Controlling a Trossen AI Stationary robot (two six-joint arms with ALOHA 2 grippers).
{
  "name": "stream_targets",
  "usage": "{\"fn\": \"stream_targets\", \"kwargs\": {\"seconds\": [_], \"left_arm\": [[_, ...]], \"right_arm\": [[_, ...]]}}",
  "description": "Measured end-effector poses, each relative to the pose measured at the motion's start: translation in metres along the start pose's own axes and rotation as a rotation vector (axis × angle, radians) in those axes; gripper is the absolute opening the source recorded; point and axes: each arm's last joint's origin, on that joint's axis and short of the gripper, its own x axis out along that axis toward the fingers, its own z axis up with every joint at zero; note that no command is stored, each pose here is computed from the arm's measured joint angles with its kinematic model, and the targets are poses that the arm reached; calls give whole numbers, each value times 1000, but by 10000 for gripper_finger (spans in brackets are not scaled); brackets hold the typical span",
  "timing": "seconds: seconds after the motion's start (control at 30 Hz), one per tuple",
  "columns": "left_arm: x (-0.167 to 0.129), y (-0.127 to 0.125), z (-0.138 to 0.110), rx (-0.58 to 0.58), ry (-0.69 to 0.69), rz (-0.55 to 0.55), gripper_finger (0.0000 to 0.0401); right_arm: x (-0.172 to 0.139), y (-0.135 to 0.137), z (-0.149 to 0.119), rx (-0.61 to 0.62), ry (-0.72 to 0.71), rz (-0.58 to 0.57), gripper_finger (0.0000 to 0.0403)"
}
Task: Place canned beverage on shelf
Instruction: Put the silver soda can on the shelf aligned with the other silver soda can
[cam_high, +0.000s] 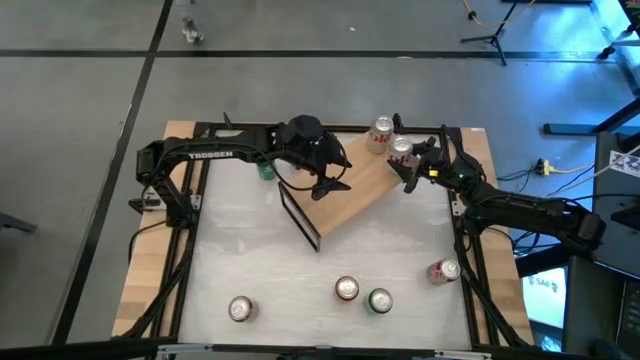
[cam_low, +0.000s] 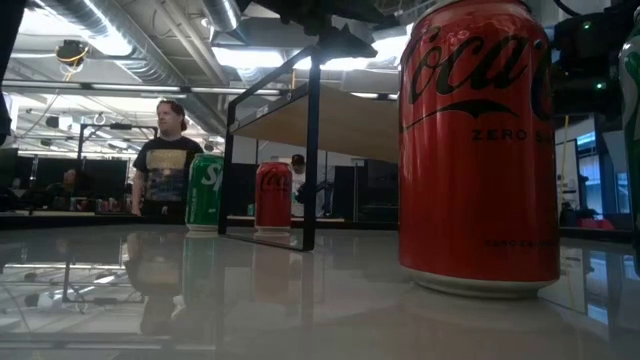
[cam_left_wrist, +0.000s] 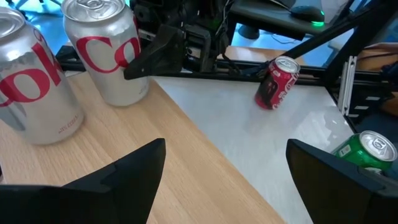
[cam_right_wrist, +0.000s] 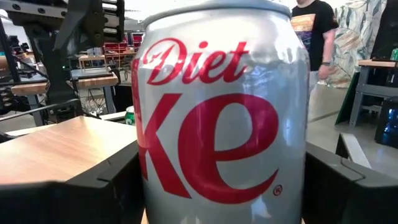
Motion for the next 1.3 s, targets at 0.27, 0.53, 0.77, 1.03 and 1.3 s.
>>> {"fn": "stream_targets", "kwargs": {"seconds": [0.27,0.53,0.77,1.03,1.3], "left_arm": [[0,0,0,0,0,0,323],[0,0,0,-1,0,0,323],[0,0,0,-3,0,0,323],[0,0,0,-8,0,0,323],[0,0,0,-8,0,0,323]], "right_arm": [[0,0,0,1,4,4,303],[0,0,-1,2,7,17,303],[0,0,-1,3,8,17,303],[0,0,-1,1,9,18,303],[0,1,-1,1,10,19,343]]}}
